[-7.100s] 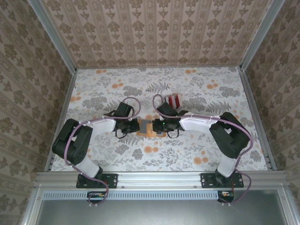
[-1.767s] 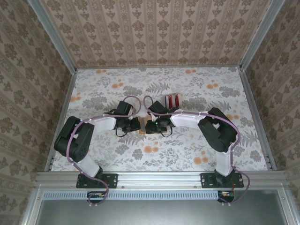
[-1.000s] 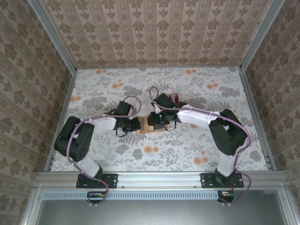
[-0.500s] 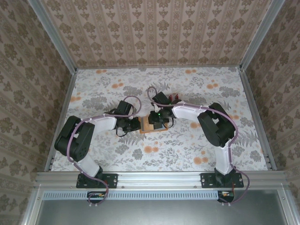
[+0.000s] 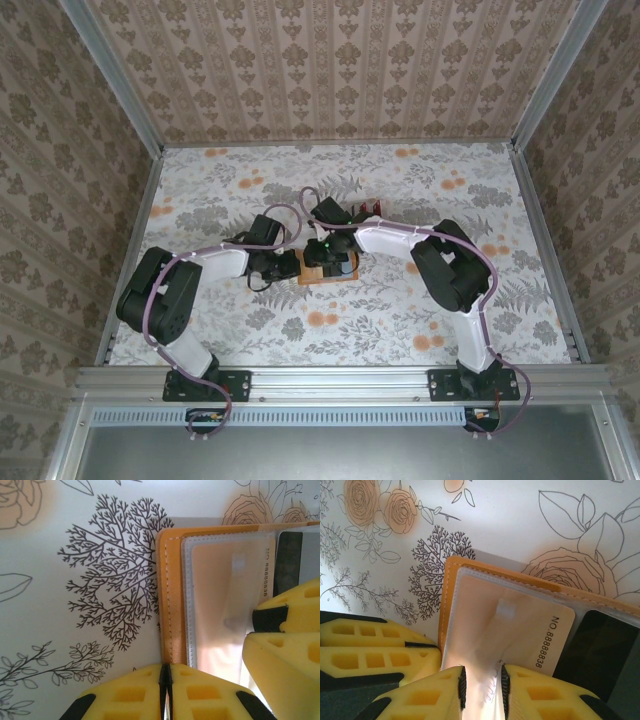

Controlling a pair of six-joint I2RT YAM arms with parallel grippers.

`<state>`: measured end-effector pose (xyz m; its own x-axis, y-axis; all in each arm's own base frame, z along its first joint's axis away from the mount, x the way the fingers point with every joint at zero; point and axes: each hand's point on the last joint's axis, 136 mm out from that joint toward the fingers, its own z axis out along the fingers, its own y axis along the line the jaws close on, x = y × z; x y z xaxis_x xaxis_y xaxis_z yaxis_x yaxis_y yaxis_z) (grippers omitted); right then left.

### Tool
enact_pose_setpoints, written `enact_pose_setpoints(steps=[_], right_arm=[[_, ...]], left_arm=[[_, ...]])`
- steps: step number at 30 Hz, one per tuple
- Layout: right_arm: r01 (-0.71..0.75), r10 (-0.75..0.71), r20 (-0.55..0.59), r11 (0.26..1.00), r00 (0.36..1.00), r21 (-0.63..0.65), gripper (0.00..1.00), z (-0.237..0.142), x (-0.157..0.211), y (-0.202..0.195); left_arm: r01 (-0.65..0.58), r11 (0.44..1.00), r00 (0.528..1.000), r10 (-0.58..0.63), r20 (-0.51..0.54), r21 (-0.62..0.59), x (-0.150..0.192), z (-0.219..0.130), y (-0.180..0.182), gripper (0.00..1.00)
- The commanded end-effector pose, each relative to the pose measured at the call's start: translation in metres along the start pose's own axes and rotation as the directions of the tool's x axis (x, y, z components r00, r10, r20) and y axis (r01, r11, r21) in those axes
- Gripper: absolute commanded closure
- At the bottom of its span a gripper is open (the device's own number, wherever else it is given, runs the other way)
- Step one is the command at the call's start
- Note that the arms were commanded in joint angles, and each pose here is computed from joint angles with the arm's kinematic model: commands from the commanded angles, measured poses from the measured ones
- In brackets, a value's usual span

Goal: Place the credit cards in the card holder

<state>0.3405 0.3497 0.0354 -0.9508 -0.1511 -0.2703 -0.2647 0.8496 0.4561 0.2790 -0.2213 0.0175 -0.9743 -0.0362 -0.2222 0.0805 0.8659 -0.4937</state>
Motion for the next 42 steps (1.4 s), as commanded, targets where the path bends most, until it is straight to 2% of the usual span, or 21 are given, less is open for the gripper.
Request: enact_pose_setpoints(steps=[1,5,8,10,15,20,24,33,42], right_arm=[[0.027,-0.028,0.028,0.999,0.999,0.02,0.72,-0.031,0.0,-0.001],[-0.007,0.004,0.059,0.999,0.998,0.051,0.72,-0.056,0.006,-0.021],[-0.047,0.042,0.076,0.997,0.996,0.064,0.69,-0.069,0.013,-0.038],[-0.071,0.066,0.071,0.995,0.995,0.068,0.68,-0.072,0.019,-0.047],[-0.152,0.152,0.046,0.988,0.987,0.005,0.66,-0.063,0.028,-0.061],[-0.162,0.162,0.049,0.987,0.986,0.003,0.66,-0.061,0.026,-0.065],[-0.161,0.162,0.041,0.987,0.986,-0.012,0.65,-0.057,0.026,-0.063],[-0.161,0.161,0.022,0.987,0.987,0.019,0.65,-0.043,0.028,-0.075],[-0.162,0.161,0.029,0.986,0.987,0.038,0.65,-0.043,0.027,-0.081]], left_arm=[[0.015,0.992,0.998,-0.022,-0.055,-0.128,0.023,0.002,0.03,0.86],[0.006,0.991,1.0,-0.01,-0.023,-0.131,0.016,-0.013,0.026,0.8],[0.001,0.993,1.0,0.0,0.004,-0.118,0.007,-0.023,0.018,0.71],[0.0,0.995,1.0,0.002,0.023,-0.099,0.002,-0.027,0.011,0.69],[-0.034,0.999,0.999,0.035,0.038,-0.034,-0.012,-0.028,-0.02,0.71],[-0.074,0.997,0.997,0.074,0.025,-0.006,-0.018,-0.02,-0.045,0.81],[-0.094,0.996,0.996,0.094,0.011,0.001,-0.022,-0.01,-0.055,0.83],[-0.09,0.996,0.996,0.091,-0.028,0.01,-0.026,0.019,-0.057,0.85],[-0.07,0.997,0.995,0.068,-0.07,-0.014,-0.013,0.035,-0.042,0.86]])
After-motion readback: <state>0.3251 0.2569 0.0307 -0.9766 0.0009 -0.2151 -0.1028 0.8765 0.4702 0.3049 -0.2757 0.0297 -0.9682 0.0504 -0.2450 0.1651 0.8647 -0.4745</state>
